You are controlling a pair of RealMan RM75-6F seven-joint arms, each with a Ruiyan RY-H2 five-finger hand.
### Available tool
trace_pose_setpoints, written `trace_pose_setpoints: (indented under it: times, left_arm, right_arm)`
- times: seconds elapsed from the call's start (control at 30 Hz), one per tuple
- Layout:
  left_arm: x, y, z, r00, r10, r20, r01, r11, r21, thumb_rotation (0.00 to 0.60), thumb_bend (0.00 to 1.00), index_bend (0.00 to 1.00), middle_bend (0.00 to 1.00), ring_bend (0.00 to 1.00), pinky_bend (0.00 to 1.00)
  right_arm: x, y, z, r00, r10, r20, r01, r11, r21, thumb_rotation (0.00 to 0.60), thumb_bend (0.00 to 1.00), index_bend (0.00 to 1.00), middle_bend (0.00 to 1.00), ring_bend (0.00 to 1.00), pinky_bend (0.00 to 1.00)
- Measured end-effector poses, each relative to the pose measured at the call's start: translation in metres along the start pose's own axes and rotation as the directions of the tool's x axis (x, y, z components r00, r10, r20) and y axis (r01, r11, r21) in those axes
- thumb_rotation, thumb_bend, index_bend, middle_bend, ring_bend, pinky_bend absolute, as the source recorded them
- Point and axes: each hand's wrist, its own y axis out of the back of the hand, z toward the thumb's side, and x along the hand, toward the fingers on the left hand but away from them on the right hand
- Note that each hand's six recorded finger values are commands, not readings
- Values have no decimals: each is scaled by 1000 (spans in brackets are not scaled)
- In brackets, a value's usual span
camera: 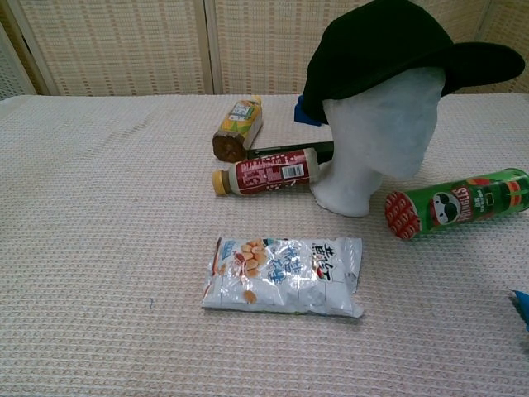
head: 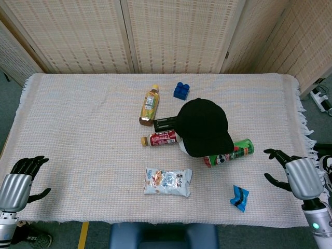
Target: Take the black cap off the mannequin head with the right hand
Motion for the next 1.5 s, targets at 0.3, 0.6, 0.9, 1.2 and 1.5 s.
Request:
trace_pose_setpoints:
  times: [0.3, 0.6, 0.9, 1.2, 1.5]
  left_arm:
    - [-2, 1, -4, 1000, -5, -15, 5, 1000, -2, 600, 95, 248, 233, 227, 205]
    - [-2, -2, -8, 1000, -14, -21, 14, 1000, -8, 600, 95, 263, 233, 227, 205]
    - [-2, -6, -12, 999, -33, -23, 32, 999, -27, 600, 94, 291, 234, 232, 206]
    - [-4, -8, -16, 998, -57, -33, 56, 998, -30, 600, 96, 303, 233, 233, 206]
    - [-4, -10, -17, 996, -73, -42, 72, 997, -31, 600, 95, 309, 231, 230, 205]
  right_arm:
    - [-50, 3, 45, 990, -21, -140, 21, 1000, -6, 600, 119, 301, 420, 832, 837]
    - [-83, -14, 89, 972, -16, -232, 11, 1000, -24, 600, 119, 319, 422, 842, 837]
    - [-103, -27, 118, 958, -70, -279, 65, 997, -28, 600, 216, 475, 510, 869, 874]
    - [-122, -32, 129, 947, -142, -288, 133, 990, -50, 600, 408, 732, 706, 947, 979]
    - [-128, -29, 128, 935, -215, -284, 201, 977, -77, 600, 465, 819, 774, 985, 1000]
